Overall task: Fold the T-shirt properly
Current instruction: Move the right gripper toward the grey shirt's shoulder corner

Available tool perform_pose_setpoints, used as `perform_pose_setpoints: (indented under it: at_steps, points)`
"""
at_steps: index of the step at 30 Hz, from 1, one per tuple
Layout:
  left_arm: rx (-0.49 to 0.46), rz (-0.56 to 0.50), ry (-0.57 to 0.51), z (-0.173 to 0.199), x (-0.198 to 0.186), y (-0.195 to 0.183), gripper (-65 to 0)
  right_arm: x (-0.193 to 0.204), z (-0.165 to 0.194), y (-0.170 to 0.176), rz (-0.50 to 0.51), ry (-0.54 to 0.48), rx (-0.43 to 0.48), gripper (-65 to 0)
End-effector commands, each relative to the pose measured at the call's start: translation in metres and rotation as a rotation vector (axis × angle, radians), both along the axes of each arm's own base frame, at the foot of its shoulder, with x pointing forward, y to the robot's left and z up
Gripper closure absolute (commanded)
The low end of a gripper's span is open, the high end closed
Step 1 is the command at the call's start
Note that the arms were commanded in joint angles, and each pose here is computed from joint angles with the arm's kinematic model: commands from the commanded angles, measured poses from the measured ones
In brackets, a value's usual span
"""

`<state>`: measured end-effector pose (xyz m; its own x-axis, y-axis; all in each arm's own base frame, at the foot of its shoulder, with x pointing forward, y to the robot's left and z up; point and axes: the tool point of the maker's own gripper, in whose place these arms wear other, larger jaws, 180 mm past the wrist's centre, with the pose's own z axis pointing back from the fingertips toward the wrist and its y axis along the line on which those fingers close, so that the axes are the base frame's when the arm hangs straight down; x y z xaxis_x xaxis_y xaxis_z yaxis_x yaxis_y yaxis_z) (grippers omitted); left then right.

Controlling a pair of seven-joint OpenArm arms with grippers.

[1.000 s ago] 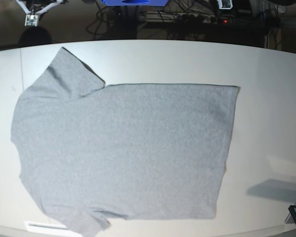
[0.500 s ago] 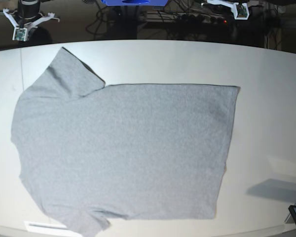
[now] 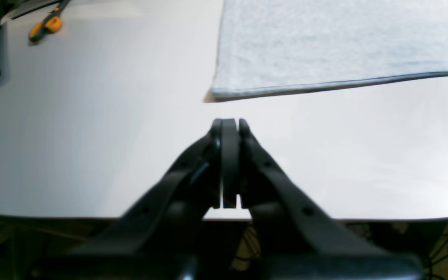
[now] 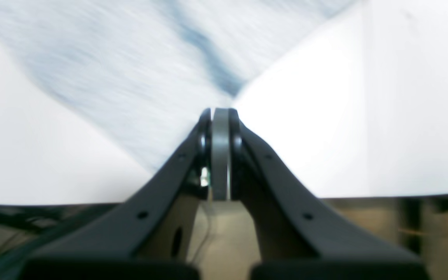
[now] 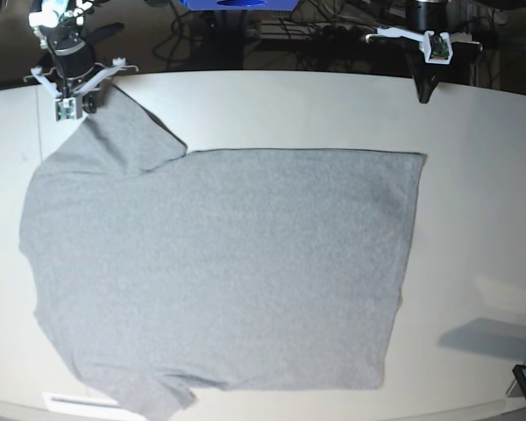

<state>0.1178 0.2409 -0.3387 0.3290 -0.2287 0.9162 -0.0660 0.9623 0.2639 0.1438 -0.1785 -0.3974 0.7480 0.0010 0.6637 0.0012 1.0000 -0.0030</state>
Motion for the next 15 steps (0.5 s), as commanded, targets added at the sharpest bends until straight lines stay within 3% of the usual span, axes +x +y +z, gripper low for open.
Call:
perform_pose_setpoints:
  at_steps: [1,7,10,15]
  points:
    - [0.011,-0.004,-0.030,0.008,0.001,0.001,0.0,0.003,0.011,-0.008,-0.022,-0.039,0.005,0.0]
    - [0.005,0.021,0.026,-0.008,0.002,0.007,0.0,-0.007,0.019,-0.034,-0.129,-0.050,0.090,-1.0]
    - [-0.001,0.037,0.066,-0.016,0.005,0.009,0.0,-0.008,0.023,-0.030,-0.061,-0.048,0.146,-8.7]
    - [-0.005,0.039,0.064,-0.015,0.006,0.009,0.0,-0.019,0.034,-0.035,-0.037,-0.041,0.244,-26.1]
